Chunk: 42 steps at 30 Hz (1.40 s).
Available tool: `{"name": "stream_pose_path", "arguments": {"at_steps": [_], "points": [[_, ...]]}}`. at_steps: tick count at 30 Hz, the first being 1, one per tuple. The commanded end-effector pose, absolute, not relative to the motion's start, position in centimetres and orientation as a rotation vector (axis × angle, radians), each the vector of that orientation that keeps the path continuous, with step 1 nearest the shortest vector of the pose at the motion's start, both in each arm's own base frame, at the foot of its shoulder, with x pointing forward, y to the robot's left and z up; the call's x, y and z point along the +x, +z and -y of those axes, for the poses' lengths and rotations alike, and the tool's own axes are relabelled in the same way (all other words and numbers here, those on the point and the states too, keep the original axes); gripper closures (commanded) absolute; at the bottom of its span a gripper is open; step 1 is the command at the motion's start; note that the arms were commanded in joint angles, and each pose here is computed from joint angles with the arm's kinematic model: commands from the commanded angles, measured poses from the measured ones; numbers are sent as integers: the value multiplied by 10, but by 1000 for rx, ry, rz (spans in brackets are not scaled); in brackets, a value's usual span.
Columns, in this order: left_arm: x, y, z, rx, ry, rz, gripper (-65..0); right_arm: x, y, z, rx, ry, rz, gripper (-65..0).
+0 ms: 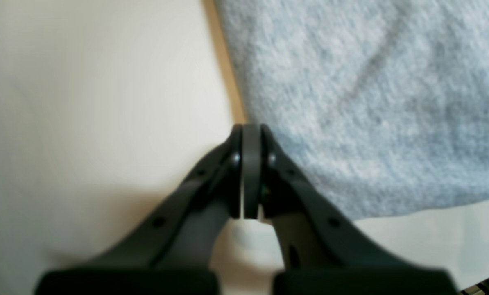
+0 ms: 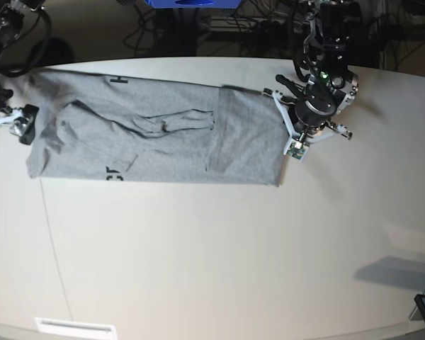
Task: Fold the T-shirt properly
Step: 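Release the right gripper and move both grippers away from the shirt, then lower both grippers to opposite ends of the folded strip and grasp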
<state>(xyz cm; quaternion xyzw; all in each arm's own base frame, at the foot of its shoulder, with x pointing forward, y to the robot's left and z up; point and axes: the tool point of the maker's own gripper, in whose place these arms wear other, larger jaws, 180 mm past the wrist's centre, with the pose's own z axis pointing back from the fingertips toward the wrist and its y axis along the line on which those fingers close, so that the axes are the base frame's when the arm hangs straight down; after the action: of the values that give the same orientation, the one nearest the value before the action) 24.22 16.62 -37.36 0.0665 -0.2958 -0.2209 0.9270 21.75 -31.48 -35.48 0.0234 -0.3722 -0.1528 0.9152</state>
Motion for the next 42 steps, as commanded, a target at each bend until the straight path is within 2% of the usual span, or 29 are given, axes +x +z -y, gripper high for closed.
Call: {"name": "stream_pose_path", "arguments": {"at_steps": [1,5,10,15,19,24,29,33,37,42], "points": [[248,-362,-172,158,-440,646,-2,218,-348,321,41,-301,782,-650],[251,-355,-193,199,-391,659,-3,199,-365,330,50,-312,699,-650],[261,-339,-221,257,-325,721,-5,188,-377,318,78,-176,621,-650],[263,-328,-254,331,-317,730,-7,190,-377,311,86,-82,597,-650],[257,-328,-265,357,-354,703,-8,195,-379,311,98,-91,603,-650],[244,-333,-261,199,-426,709,-8,202,-388,312,131,-121,607,-650],[241,-318,-294,90,-215,823,-7,209,-381,318,113,-104,639,-650],[244,-323,-305,-3,-150,844,-8,212,-375,325,93,-92,644,-650],[249,-357,-310,-121,-60,793,-8,215,-368,334,66,-80,674,-650],[250,-390,-294,-229,-27,721,-8,212,-368,340,-80,42,622,-650]]}}
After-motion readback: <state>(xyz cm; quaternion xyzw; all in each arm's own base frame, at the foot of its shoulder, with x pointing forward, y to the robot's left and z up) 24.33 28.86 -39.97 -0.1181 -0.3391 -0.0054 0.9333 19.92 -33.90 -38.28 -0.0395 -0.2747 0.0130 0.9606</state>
